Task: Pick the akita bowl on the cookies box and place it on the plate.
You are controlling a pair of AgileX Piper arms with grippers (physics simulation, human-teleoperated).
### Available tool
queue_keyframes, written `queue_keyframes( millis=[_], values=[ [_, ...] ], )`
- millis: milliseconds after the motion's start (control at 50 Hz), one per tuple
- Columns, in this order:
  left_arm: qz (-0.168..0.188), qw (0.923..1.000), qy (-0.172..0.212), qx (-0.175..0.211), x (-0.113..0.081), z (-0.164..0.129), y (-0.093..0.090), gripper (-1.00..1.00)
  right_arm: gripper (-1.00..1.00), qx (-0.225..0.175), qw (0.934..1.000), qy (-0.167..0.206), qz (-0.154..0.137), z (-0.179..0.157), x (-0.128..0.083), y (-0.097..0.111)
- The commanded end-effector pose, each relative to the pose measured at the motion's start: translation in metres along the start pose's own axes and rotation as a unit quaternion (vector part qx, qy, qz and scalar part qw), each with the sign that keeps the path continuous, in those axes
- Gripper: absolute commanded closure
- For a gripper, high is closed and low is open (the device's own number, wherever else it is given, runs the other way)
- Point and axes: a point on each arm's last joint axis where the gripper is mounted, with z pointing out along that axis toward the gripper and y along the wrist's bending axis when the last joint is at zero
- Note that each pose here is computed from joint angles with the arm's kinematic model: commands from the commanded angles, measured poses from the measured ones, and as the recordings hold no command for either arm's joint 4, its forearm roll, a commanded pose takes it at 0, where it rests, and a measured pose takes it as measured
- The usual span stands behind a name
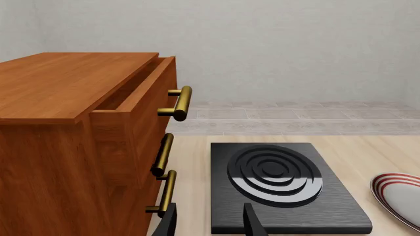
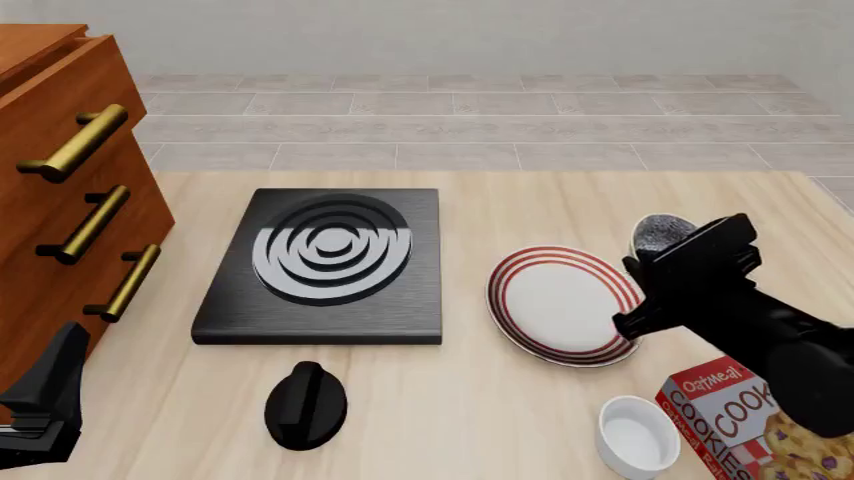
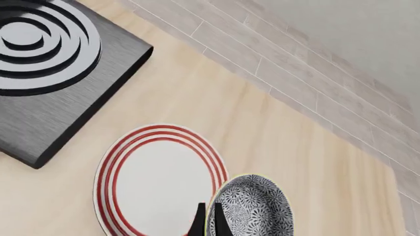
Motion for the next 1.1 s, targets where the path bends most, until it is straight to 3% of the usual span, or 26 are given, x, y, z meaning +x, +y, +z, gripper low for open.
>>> queue_keyframes(
  millis=[20, 400, 680, 1100],
  values=[
    [0.000, 1.0000, 0.000, 0.000, 0.000, 0.000, 0.000, -1.00, 1.00, -0.012, 0.9998, -0.011, -0.005, 0.004, -0.009, 0.004],
    [0.000, 1.0000, 0.000, 0.000, 0.000, 0.000, 0.000, -1.00, 1.00, -0.064, 0.9977, -0.021, -0.004, 0.006, -0.026, 0.027],
    [0.000, 1.0000, 0.000, 0.000, 0.000, 0.000, 0.000, -1.00, 1.00, -0.093, 0.9955, -0.020, -0.001, 0.015, -0.026, 0.044],
    [0.000, 1.0000, 0.000, 0.000, 0.000, 0.000, 0.000, -1.00, 1.00, -0.093, 0.9956, 0.003, 0.009, 0.024, -0.016, 0.045]
  ],
)
